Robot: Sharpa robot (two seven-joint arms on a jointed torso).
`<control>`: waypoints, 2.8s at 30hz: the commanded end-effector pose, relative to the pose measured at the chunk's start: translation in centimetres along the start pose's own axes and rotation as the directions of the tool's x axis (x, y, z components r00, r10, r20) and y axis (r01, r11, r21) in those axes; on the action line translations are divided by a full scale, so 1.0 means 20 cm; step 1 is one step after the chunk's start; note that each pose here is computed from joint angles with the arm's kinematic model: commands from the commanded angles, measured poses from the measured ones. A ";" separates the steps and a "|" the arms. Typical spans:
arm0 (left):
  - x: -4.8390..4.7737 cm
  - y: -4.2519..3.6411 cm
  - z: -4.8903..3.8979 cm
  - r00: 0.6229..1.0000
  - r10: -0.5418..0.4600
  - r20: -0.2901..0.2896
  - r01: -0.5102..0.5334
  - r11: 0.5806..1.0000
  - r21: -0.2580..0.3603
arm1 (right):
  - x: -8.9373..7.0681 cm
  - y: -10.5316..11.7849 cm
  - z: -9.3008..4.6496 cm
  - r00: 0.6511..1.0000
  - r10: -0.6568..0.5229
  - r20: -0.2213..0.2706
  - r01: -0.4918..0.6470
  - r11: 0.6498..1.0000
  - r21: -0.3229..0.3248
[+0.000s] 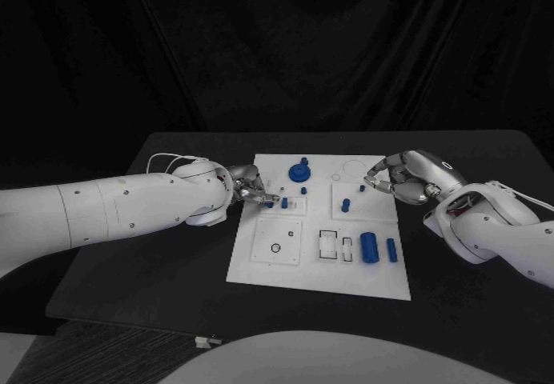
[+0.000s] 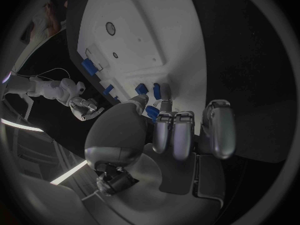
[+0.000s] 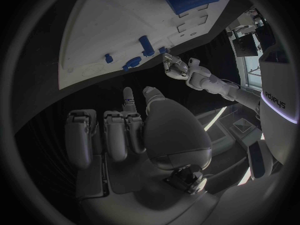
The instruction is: Assemble the parts on the task board
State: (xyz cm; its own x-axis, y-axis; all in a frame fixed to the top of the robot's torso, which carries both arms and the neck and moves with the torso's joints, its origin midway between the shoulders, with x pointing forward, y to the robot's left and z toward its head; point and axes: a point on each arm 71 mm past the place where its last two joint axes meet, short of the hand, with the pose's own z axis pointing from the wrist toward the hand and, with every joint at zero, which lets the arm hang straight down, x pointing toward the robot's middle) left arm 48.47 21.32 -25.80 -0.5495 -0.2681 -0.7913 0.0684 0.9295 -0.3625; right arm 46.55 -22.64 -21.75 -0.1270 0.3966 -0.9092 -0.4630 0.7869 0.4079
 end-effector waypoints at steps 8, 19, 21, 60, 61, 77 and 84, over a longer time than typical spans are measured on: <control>-0.001 -0.022 0.004 1.000 -0.003 0.017 0.003 0.999 0.049 | 0.00 -0.01 0.00 1.000 -0.004 0.004 0.004 1.000 0.012; 0.001 -0.027 0.005 1.000 -0.004 0.017 0.003 0.999 0.049 | 0.00 -0.01 0.00 1.000 -0.004 0.004 0.004 1.000 0.012; 0.001 -0.023 0.004 1.000 -0.003 0.016 0.003 0.999 0.043 | 0.00 0.00 0.00 1.000 -0.004 0.005 0.004 1.000 0.012; -0.404 -0.241 -0.157 0.890 0.192 0.413 -0.416 0.712 0.566 | -0.19 0.12 -0.03 0.992 0.006 0.126 0.005 0.997 -0.081; -0.382 -0.241 -0.142 0.887 0.216 0.408 -0.432 0.701 0.568 | -0.20 0.12 -0.03 0.992 0.006 0.126 0.004 0.997 -0.080; -0.245 -0.298 -0.013 0.865 0.314 0.391 -0.496 0.651 0.575 | -0.23 0.14 -0.05 0.993 0.010 0.121 -0.001 0.997 -0.072; -0.241 -0.339 0.011 0.861 0.310 0.403 -0.500 0.654 0.567 | -0.21 0.15 -0.03 0.994 0.012 0.110 -0.004 0.997 -0.071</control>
State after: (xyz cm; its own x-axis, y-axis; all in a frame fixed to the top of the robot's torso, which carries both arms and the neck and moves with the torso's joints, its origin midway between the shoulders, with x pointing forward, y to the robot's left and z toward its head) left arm 50.84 16.60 -19.63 -0.1334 -0.0548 -0.9895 0.7825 0.6069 -0.1391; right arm 44.99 -22.24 -16.74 -0.0412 0.4575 -0.8882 -0.5379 0.7390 0.4056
